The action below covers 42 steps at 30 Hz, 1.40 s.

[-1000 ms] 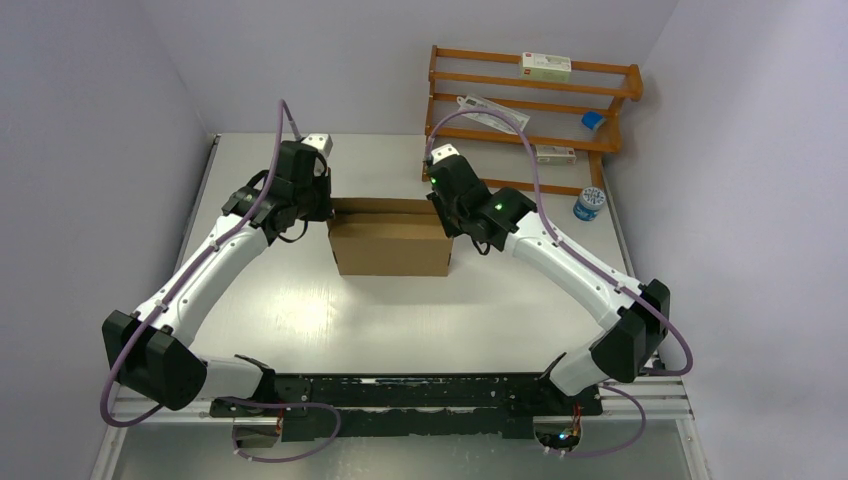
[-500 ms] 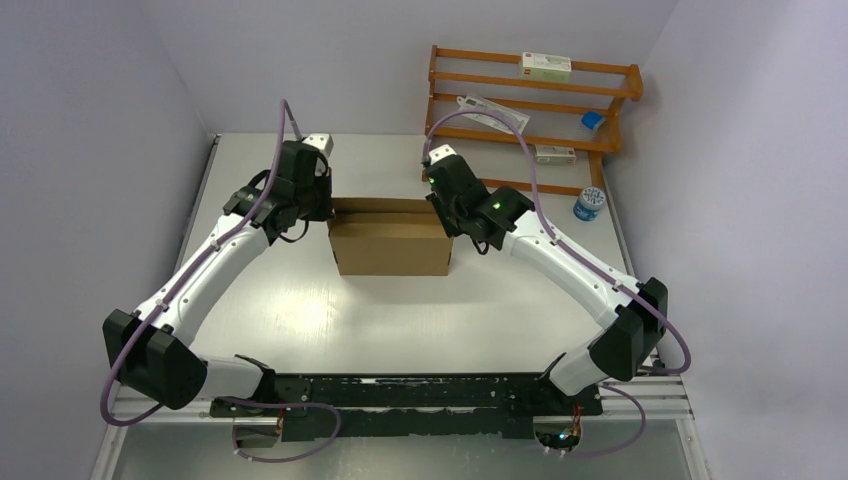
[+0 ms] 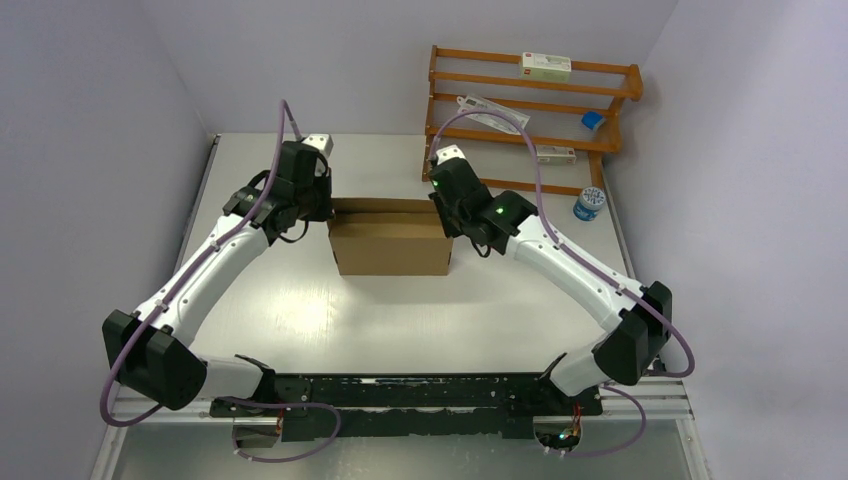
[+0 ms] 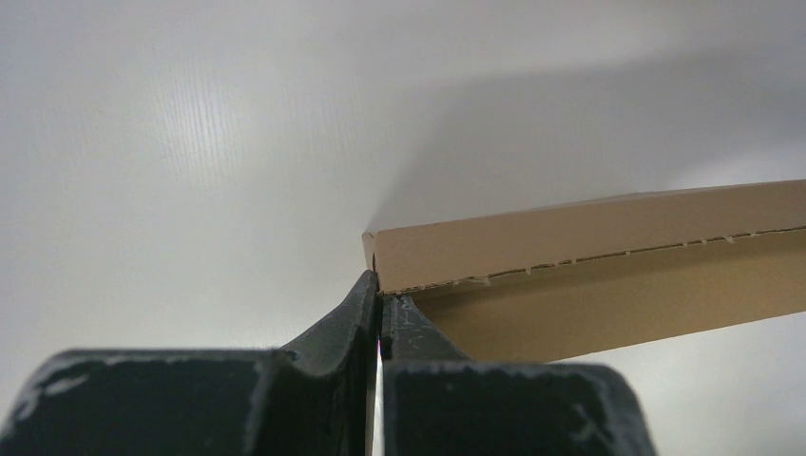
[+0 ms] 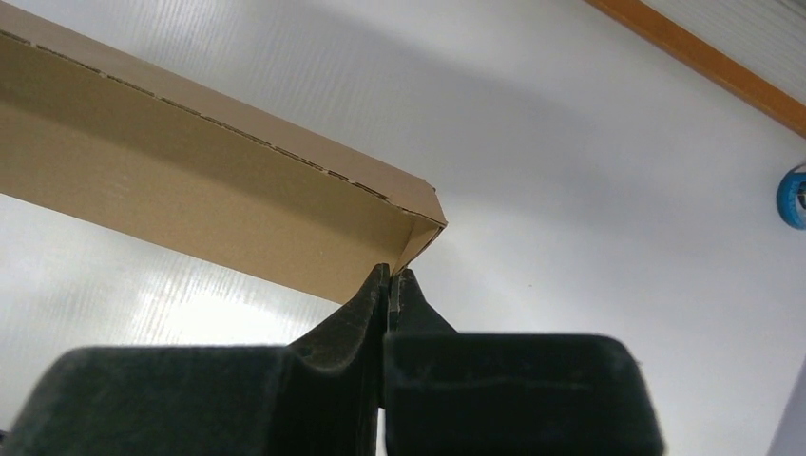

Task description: Fold the paper box

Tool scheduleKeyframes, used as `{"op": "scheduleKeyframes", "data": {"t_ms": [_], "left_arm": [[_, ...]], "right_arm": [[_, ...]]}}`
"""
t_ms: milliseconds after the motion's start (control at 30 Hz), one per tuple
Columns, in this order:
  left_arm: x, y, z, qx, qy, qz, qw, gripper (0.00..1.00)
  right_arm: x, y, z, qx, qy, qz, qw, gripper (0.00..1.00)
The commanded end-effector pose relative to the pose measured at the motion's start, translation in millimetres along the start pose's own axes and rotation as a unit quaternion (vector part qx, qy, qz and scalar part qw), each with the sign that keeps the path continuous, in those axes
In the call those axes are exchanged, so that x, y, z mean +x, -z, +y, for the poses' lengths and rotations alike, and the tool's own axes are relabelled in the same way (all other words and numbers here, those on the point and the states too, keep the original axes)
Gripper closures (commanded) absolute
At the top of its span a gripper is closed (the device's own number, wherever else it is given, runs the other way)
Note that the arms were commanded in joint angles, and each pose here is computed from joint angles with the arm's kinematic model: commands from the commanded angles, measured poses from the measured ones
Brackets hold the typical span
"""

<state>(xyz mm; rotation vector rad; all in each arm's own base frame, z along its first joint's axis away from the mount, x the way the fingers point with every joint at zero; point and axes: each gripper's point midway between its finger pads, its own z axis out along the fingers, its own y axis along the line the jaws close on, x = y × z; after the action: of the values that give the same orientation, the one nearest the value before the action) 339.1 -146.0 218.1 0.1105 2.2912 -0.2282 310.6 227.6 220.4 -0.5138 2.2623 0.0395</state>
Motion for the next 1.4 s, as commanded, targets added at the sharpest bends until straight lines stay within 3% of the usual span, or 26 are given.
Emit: {"op": "scheduleKeyframes", "data": {"t_ms": [0,533,1100,1367], "left_arm": [[55.3,-1.3,-17.9,0.042,-0.004,0.099,0.994,0.95],[90.1,-5.2,-18.8,0.052,0.013,0.125,0.991,0.95],[123.8,0.1,-23.6,0.068,0.032,0.139,0.987,0.95],[143.6,-4.5,-12.5,0.050,0.035,0.139,0.988,0.95]], "right_arm": [[6.5,-5.3,31.1,-0.061,-0.057,0.000,0.997,1.00],[37.8,-21.7,33.8,-0.063,-0.055,0.005,0.996,1.00],[31.4,-12.1,35.8,-0.081,-0.062,-0.032,0.994,1.00],[10.6,10.6,28.0,-0.092,-0.089,-0.070,0.989,0.63]]}}
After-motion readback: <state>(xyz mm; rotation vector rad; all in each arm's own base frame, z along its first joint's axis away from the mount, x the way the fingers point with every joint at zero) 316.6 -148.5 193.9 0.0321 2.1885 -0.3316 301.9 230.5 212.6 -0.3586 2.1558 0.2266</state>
